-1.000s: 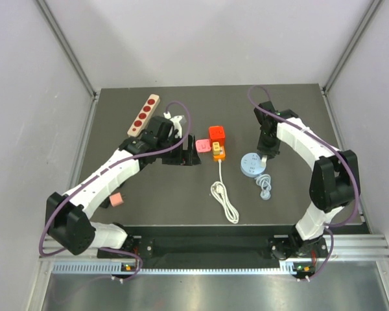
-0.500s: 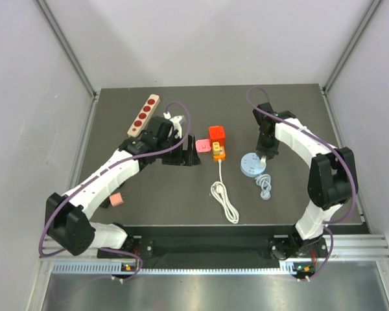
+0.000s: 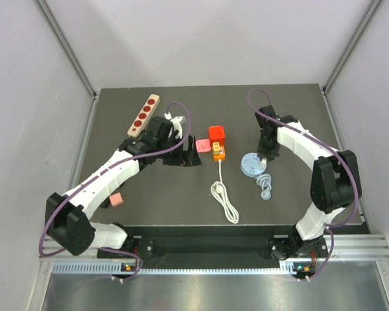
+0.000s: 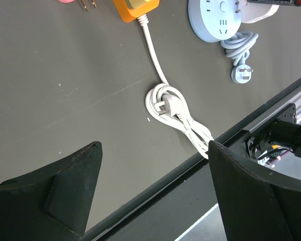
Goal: Insert the plug
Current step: Insert the plug into the socket.
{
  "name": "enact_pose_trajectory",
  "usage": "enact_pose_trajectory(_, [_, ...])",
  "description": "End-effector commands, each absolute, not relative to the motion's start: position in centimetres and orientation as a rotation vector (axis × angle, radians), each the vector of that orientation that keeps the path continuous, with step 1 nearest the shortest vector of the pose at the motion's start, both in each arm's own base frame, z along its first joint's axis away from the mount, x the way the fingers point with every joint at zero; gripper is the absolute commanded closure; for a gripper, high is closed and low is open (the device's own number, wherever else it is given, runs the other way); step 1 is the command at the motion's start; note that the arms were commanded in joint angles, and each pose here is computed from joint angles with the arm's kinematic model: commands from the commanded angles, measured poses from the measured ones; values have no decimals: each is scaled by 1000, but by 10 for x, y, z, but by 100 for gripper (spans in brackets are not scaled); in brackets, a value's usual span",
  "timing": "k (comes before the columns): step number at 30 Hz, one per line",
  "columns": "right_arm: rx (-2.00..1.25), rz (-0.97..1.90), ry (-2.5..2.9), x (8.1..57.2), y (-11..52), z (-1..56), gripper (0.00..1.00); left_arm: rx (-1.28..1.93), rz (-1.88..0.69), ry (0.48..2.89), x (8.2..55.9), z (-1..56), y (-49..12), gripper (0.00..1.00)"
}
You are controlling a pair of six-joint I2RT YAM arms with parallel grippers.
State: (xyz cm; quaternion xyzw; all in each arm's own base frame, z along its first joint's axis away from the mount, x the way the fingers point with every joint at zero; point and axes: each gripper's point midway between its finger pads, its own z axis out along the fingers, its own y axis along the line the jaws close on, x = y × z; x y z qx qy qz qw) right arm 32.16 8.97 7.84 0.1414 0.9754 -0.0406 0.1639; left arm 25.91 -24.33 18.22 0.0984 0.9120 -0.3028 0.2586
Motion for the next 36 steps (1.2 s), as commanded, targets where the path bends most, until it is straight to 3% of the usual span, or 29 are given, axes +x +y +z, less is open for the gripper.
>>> enact_pose_trajectory(1, [376, -118, 2801, 315, 84, 60, 100, 292, -844, 2406, 263, 193, -246, 10])
enact_pose_trajectory(36, [307, -196, 2831, 274, 62, 32, 100, 281, -829, 2436, 269, 186, -249, 10])
